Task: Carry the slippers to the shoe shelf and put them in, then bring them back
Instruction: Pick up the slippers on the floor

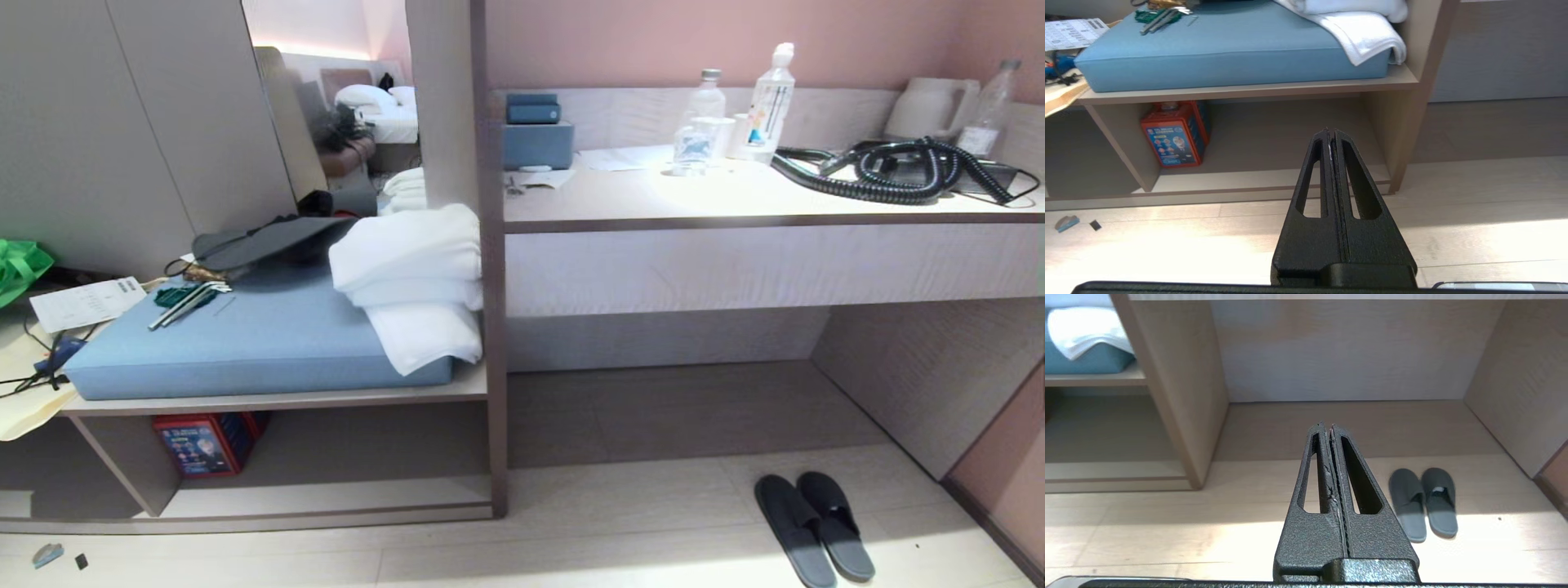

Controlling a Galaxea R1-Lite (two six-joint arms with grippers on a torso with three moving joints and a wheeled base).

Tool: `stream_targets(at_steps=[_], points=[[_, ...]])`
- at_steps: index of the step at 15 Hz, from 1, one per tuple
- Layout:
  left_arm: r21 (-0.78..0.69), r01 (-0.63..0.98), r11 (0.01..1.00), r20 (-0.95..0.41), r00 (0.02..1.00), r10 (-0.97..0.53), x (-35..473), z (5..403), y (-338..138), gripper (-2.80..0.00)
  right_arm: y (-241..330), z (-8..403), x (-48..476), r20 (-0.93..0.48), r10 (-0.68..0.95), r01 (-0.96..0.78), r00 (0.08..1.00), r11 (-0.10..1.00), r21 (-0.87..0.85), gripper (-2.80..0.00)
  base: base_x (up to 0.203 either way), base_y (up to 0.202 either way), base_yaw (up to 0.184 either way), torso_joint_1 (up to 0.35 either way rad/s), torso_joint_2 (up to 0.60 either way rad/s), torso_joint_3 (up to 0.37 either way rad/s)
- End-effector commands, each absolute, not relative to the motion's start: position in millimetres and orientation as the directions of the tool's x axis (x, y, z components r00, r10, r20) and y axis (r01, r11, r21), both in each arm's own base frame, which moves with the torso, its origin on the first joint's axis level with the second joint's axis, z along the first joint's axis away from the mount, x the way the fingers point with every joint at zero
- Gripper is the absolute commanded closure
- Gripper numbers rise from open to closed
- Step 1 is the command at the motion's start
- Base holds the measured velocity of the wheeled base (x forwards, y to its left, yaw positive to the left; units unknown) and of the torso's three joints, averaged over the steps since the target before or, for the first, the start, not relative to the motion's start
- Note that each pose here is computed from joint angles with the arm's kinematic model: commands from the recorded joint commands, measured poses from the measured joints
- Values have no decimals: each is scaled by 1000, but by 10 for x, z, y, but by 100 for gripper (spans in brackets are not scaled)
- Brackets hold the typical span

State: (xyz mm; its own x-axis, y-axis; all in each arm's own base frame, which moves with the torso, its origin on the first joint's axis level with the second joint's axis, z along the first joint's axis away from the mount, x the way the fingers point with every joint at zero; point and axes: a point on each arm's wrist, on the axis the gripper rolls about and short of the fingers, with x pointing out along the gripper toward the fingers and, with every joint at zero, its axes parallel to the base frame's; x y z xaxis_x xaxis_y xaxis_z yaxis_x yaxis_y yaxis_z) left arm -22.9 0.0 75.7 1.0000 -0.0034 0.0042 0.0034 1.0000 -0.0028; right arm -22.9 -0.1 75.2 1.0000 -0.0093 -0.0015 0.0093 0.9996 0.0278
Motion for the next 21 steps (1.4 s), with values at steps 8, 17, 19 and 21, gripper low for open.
stream_targets(at_steps=[8, 17, 19, 21], points=[[-2, 3, 1000, 3, 1000, -3, -228, 758, 0, 0, -2, 752, -228, -3, -10, 10, 1000, 1000, 28, 0, 0, -196, 4, 2, 4, 4], [-3, 3, 1000, 3, 1000, -3, -228, 758, 0, 0, -2, 752, -228, -3, -11, 11, 1000, 1000, 28, 0, 0, -198, 1, 3, 2, 2], [-3, 3, 1000, 3, 1000, -3, -228, 758, 0, 0, -2, 752, -228, -3, -10, 10, 1000, 1000, 28, 0, 0, -195, 4, 1, 0, 1], [-3, 3, 1000, 3, 1000, -3, -228, 758, 0, 0, -2, 752, -228, -3, -11, 11, 1000, 1000, 28, 0, 0, -194, 2, 3, 5, 2]])
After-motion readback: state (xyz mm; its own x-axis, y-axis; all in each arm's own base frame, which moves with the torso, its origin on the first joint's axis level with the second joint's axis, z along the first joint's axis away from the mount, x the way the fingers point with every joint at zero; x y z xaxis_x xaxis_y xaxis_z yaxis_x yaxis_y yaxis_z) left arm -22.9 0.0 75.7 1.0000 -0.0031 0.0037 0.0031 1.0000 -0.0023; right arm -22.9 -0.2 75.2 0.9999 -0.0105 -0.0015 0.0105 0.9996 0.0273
